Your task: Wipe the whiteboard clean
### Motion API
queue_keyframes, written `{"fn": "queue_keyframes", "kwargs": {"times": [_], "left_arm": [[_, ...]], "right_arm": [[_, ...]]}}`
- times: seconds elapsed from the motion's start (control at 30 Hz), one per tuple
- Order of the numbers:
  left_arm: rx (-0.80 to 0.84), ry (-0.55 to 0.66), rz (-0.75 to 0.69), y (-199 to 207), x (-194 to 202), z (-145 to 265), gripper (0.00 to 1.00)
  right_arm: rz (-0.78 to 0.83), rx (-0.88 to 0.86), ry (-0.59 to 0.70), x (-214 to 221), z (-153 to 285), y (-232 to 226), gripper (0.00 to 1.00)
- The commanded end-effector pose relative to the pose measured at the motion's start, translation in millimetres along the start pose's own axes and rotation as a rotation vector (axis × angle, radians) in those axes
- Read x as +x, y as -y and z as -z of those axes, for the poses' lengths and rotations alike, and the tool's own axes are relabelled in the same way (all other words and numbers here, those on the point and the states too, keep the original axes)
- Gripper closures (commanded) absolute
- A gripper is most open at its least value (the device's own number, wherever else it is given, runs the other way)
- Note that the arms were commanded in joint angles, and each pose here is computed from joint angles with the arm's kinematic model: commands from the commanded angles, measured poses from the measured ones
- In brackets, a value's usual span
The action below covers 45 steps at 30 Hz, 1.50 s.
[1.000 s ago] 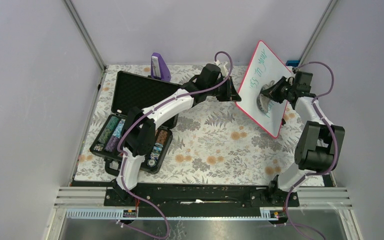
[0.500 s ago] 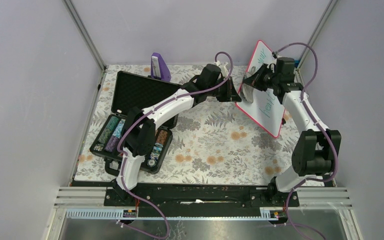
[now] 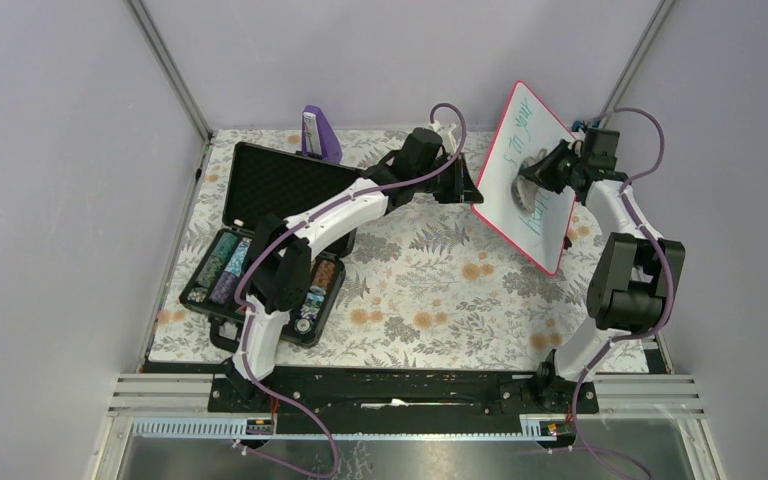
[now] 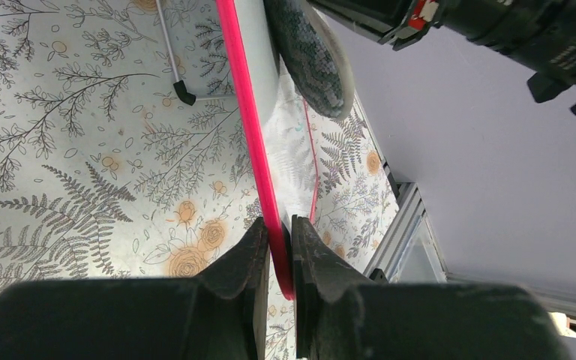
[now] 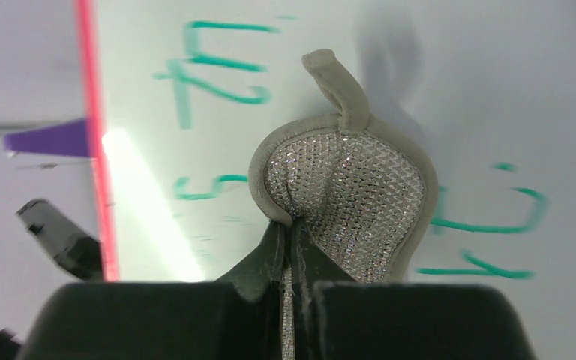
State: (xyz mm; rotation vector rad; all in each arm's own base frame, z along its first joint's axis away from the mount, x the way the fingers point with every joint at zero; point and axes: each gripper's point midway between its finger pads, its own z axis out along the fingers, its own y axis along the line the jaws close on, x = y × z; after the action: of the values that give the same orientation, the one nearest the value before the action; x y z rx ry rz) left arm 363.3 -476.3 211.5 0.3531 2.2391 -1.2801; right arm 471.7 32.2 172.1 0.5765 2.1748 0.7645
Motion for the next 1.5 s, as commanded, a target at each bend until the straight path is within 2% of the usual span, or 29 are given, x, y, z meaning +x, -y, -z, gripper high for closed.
{"fn": "queue_keyframes", "kwargs": {"times": [0.0, 0.2, 0.47, 0.6, 0.73, 0.83, 1.03, 1.17, 1.33, 1.47], "left_arm": [[0.080, -0.029, -0.092, 30, 14, -2, 1.00], [0.080, -0.031, -0.090, 30, 15, -2, 1.00], [0.082, -0.033, -0.089, 31, 16, -3, 1.00], [0.082, -0.034, -0.087, 31, 16, -3, 1.00], [0.084, -0.034, -0.089, 32, 17, -3, 1.00], [0.081, -0.029, -0.095, 33, 16, -2, 1.00], [0.077, -0.028, -0.097, 32, 15, -1, 1.00], [0.079, -0.031, -0.094, 31, 16, -1, 1.00], [0.083, -0.033, -0.094, 33, 16, -2, 1.00], [0.084, -0.034, -0.094, 33, 17, -2, 1.00]], "right_arm": [[-0.024, 0.165, -0.079, 29, -3, 57, 1.00], [0.005, 0.089, -0.050, 20, 7, 23, 1.00], [0.122, -0.114, -0.051, 28, 15, -89, 1.00], [0.131, -0.185, -0.025, 21, 15, -116, 1.00], [0.160, -0.095, 0.002, 7, 2, -99, 1.00], [0.119, -0.061, -0.027, 7, -12, -75, 1.00], [-0.047, 0.062, -0.079, 8, -29, 20, 1.00], [-0.060, 0.146, -0.093, 15, -26, 58, 1.00], [-0.044, 0.108, -0.097, 15, -25, 45, 1.00], [0.013, 0.051, -0.106, 19, -26, 2, 1.00]]}}
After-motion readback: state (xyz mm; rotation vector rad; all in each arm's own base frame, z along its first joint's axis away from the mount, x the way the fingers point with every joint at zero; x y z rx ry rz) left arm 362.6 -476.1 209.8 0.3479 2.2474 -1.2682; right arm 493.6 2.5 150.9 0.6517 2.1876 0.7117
